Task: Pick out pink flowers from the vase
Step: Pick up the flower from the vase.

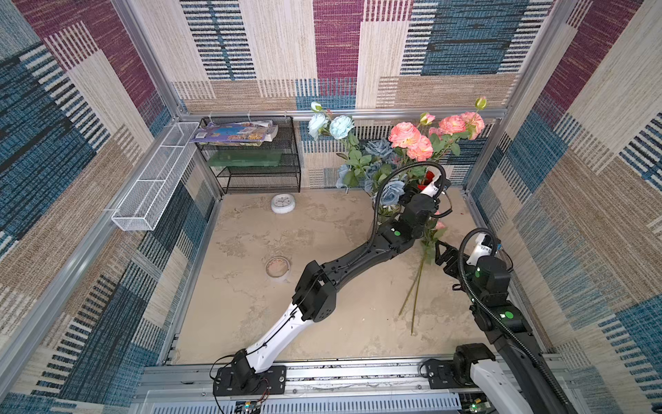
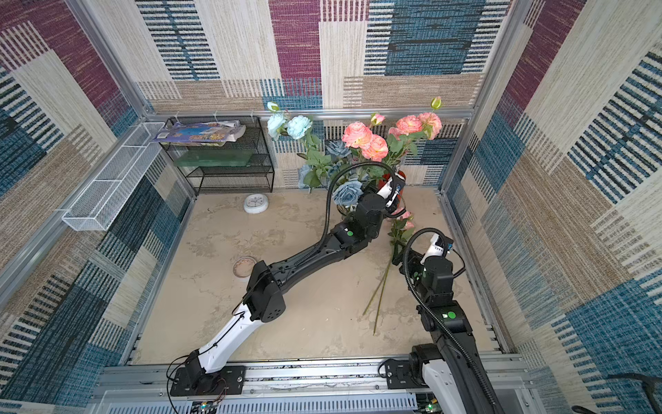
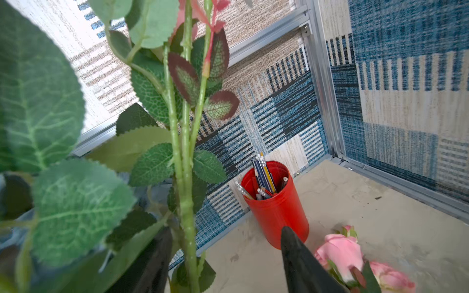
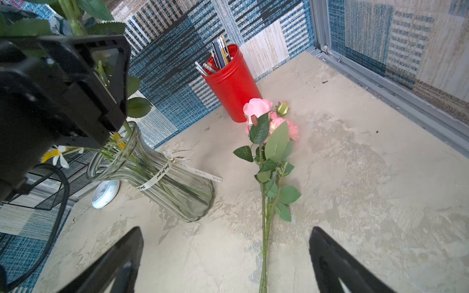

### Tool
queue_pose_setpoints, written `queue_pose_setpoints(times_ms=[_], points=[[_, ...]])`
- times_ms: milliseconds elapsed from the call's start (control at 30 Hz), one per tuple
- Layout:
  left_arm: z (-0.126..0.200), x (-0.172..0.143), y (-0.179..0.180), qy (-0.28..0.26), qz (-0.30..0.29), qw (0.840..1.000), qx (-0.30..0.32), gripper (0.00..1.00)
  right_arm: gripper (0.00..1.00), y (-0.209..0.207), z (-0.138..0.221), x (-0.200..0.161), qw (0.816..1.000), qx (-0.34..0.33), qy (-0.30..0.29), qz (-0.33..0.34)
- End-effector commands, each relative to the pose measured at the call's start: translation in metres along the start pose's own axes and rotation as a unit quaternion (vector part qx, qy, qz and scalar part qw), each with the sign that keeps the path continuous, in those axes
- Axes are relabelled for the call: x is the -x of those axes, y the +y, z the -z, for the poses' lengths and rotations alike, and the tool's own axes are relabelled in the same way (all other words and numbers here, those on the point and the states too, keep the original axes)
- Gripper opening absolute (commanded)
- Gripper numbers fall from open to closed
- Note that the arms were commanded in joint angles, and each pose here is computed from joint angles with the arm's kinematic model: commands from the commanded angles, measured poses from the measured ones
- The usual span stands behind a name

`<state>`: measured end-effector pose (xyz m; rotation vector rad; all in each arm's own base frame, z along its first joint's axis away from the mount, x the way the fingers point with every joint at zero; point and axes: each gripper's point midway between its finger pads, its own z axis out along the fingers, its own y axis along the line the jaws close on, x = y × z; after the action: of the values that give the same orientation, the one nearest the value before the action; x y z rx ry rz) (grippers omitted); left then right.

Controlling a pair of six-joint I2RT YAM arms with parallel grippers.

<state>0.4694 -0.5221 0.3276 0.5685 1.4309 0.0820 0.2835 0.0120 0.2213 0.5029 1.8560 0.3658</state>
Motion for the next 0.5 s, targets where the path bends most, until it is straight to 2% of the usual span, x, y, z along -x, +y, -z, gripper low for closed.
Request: queue_pose_setpoints(times_ms=[0,133,300,467], points=[[-0.006,0.000,0.016,-0.004,0.006,0.999,0.036,0.65,0.96,0.002,0.002,0.009,1.000,0.001,-0.017,0.004],[-0.013,-0.009,0.026,0.003,0.021,0.999,0.047,0.60,0.96,0.000,0.004,0.010,1.000,-0.006,-0.019,0.005],[-0.016,-0.016,0.027,0.012,0.029,0.999,0.037,0.34,0.96,-0.002,0.005,0.009,1.000,-0.009,-0.020,0.004],[-0.013,-0.014,0.012,0.007,0.043,0.999,-0.011,0.16,0.96,-0.003,0.006,0.010,1.000,-0.011,-0.021,0.004]])
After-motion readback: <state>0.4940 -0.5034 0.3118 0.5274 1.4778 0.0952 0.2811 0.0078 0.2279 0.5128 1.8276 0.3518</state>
